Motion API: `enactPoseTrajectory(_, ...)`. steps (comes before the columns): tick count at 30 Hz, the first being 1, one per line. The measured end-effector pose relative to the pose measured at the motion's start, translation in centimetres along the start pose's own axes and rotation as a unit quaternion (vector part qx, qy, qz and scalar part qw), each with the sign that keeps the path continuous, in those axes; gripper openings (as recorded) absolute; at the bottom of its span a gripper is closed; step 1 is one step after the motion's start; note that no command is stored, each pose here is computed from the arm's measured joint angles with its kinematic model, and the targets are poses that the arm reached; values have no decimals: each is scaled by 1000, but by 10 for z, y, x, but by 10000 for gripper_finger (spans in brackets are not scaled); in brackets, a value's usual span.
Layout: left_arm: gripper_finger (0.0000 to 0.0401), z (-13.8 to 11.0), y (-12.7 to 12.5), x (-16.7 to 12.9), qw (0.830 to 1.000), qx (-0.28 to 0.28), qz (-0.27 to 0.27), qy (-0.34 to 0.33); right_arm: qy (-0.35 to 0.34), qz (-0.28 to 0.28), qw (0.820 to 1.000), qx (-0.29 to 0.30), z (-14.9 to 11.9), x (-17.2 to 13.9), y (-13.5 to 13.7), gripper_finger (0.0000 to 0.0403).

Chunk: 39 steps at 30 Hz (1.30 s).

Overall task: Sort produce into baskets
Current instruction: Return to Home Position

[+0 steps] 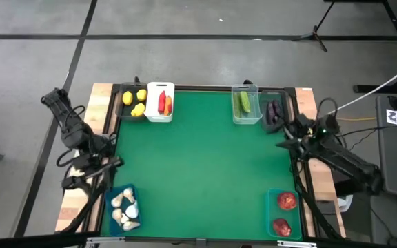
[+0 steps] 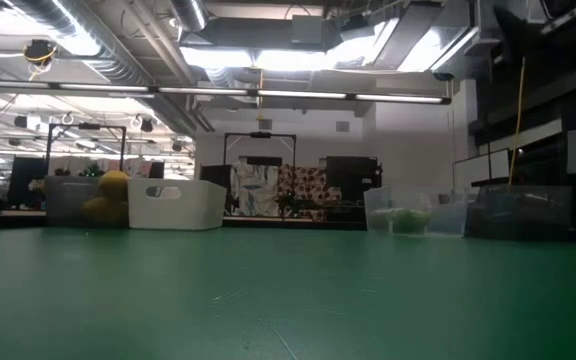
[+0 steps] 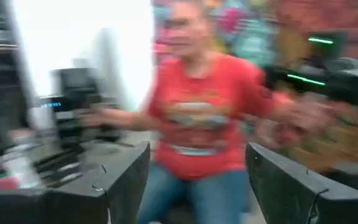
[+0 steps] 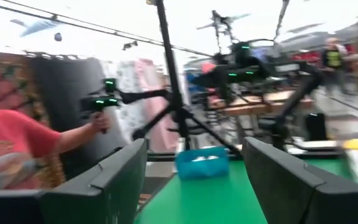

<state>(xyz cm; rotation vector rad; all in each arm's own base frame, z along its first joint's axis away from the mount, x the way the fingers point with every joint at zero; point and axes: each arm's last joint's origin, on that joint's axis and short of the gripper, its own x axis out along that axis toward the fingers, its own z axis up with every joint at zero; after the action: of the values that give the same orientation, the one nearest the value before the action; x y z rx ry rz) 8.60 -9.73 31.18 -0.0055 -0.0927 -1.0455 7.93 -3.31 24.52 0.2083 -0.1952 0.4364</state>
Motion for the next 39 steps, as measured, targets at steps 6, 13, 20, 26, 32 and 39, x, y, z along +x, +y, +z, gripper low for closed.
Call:
enactPoseTrajectory(6,260,-37,9,-16,982,-5,169,-80,0,54,998,13,-40,6,2,264)
enactPoseTrajectory(13,260,-97,2,-36,975,-6,169,-143,4,78,997,-10,-47,11,6,264)
enactPoseTrajectory(20,260,-114,2,-45,971,-10,214,-110,81,22,996,20,-70,10,-4,264)
enactPoseTrajectory(26,260,-120,3,-45,970,-9,230,-76,128,-1,992,6,-83,7,-7,264)
enactPoseTrajectory(32,260,-125,2,-44,975,-17,217,-53,155,12,988,-6,-90,6,-7,264)
enactPoseTrajectory(39,260,-119,-1,-47,981,-12,178,-81,156,10,987,-42,-91,5,-8,264)
